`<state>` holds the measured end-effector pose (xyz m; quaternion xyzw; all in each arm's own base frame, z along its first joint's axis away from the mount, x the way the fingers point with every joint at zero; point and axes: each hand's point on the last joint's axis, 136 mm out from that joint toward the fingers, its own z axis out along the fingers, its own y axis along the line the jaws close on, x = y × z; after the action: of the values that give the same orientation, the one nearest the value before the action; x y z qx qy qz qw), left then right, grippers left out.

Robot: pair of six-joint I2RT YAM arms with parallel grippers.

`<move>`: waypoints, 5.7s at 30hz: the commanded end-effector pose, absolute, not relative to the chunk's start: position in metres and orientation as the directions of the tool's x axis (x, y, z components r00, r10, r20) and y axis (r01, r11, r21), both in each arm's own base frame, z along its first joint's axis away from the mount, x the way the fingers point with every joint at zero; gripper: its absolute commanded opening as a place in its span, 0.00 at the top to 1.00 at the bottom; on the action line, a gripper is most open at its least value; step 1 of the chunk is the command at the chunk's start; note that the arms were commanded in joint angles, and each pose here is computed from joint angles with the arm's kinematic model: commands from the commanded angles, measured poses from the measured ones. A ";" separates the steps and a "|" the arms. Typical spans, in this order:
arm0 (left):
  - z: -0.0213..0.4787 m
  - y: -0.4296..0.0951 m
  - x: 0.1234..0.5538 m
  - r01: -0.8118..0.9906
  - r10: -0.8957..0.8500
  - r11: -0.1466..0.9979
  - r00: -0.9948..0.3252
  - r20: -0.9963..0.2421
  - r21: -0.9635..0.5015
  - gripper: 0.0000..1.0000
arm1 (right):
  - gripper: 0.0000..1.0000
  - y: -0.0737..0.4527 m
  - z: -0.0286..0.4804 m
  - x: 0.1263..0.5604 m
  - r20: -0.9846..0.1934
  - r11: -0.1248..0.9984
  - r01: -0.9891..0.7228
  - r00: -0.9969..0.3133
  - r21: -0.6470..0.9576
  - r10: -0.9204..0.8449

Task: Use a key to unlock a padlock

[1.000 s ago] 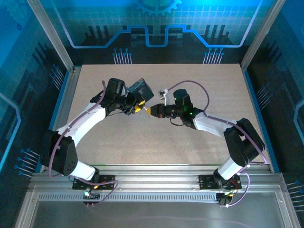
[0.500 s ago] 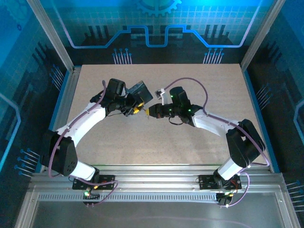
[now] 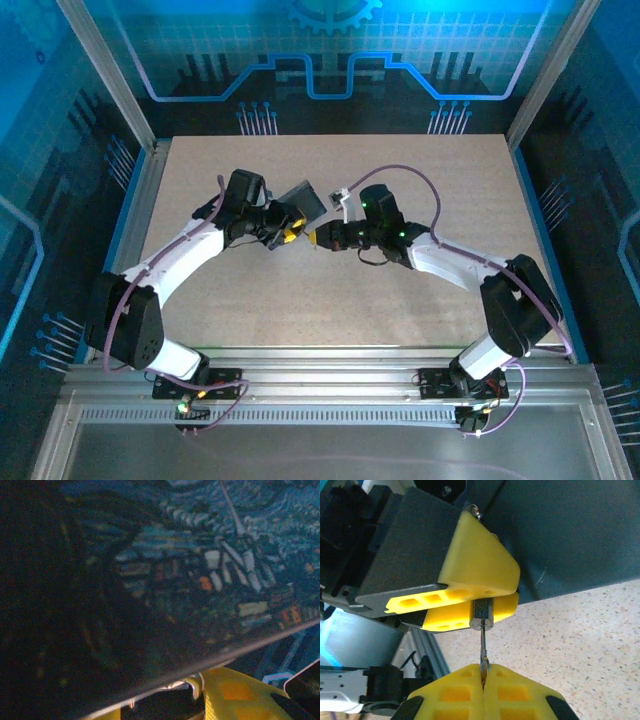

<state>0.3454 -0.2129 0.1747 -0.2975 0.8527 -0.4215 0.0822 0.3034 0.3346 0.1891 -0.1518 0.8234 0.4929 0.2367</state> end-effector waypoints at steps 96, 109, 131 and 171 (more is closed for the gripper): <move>0.192 -0.211 0.353 -0.472 -0.632 0.250 -0.741 0.227 -0.845 1.00 | 1.00 0.345 0.176 0.315 -0.551 0.402 -0.500 -0.834 0.767 0.016; 0.192 -0.207 0.346 -0.441 -0.626 0.327 -0.764 0.158 -0.836 1.00 | 1.00 0.356 0.190 0.326 -0.450 0.311 -0.400 -0.886 0.862 0.109; 0.181 -0.208 0.341 -0.417 -0.601 0.406 -0.792 0.107 -0.813 1.00 | 1.00 0.383 0.194 0.322 -0.532 0.459 -0.439 -0.842 0.773 0.091; 0.175 -0.193 0.333 -0.369 -0.544 0.603 -0.838 -0.027 -0.708 1.00 | 1.00 0.394 0.212 0.335 -0.410 0.196 -0.390 -0.909 0.900 0.076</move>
<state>0.3612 -0.1608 0.1601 -0.3377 0.8630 -0.3364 0.1674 0.3257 0.3896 0.1612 -0.0843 0.8108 0.5613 0.1431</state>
